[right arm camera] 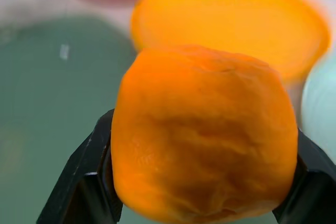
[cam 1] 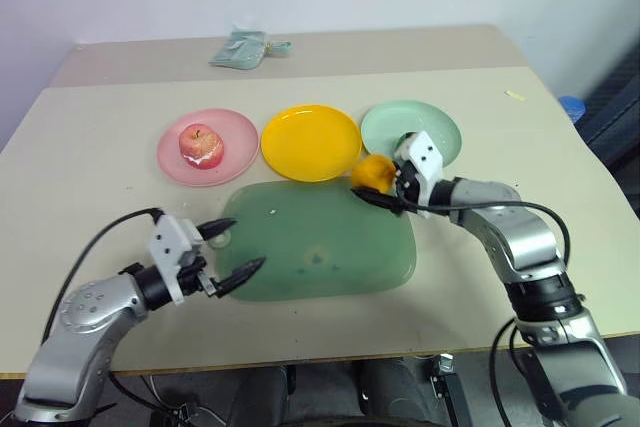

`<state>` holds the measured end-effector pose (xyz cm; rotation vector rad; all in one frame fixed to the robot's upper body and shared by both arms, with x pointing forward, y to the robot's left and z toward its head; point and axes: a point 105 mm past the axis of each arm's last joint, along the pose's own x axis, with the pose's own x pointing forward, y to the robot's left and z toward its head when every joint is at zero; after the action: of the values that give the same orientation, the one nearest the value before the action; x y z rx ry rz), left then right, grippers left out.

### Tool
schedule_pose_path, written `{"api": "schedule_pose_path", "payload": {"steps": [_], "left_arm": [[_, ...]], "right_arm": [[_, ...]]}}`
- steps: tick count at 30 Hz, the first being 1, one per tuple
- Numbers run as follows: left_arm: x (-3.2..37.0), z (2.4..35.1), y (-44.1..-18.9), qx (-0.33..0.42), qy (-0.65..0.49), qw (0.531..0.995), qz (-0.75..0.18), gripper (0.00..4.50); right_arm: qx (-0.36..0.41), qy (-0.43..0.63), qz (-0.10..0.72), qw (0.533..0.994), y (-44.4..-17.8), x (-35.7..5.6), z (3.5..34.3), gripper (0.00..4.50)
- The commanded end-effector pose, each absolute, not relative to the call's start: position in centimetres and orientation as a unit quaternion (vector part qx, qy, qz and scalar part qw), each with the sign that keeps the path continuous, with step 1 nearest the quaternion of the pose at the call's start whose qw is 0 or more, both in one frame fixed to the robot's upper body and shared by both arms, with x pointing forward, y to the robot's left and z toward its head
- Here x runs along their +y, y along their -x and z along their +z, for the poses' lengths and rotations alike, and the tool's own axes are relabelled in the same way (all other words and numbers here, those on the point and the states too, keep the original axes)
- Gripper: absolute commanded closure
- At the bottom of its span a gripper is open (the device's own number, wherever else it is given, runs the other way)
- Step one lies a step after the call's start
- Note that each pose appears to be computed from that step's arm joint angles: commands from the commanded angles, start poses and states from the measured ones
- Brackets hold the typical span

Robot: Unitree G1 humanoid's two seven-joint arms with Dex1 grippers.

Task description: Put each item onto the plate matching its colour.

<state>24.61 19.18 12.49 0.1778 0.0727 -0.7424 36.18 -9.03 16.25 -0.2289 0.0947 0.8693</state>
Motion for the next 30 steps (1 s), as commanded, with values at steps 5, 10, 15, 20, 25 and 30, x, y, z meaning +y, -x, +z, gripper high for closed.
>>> {"api": "schedule_pose_path", "payload": {"steps": [5, 10, 15, 20, 25, 30], "left_arm": [[22.3, 13.8, -25.2, 0.011, -0.078, 0.96, -0.269, 0.0], [21.7, 14.1, -24.7, 0.003, -0.074, 0.963, -0.258, 0.0], [22.2, 14.7, -24.3, -0.006, -0.064, 0.972, -0.228, 0.0], [26.2, 14.7, -23.9, -0.002, -0.073, 0.986, -0.152, 0.0], [31.5, 13.9, -22.4, 0.029, -0.091, 0.993, -0.067, 0.0], [33.0, 13.8, -21.3, 0.041, -0.098, 0.993, -0.042, 0.0]], "right_arm": [[0.04, 0.087, 0.361, 0.928, -41.6, -3.5, 17.3, 1.88], [0.027, 0.067, 0.345, 0.936, -43.7, -2.4, 17.5, 0.84], [-0.045, 0.102, 0.359, 0.927, -42.7, -5.4, 19.7, 0.06], [-0.083, 0.157, 0.391, 0.903, -38.6, -11.6, 20.7, 0.06], [0.003, 0.155, 0.397, 0.905, -33.5, -20.0, 18.3, 0.06], [0.077, 0.129, 0.379, 0.913, -31.0, -23.9, 15.8, 0.06]]}}
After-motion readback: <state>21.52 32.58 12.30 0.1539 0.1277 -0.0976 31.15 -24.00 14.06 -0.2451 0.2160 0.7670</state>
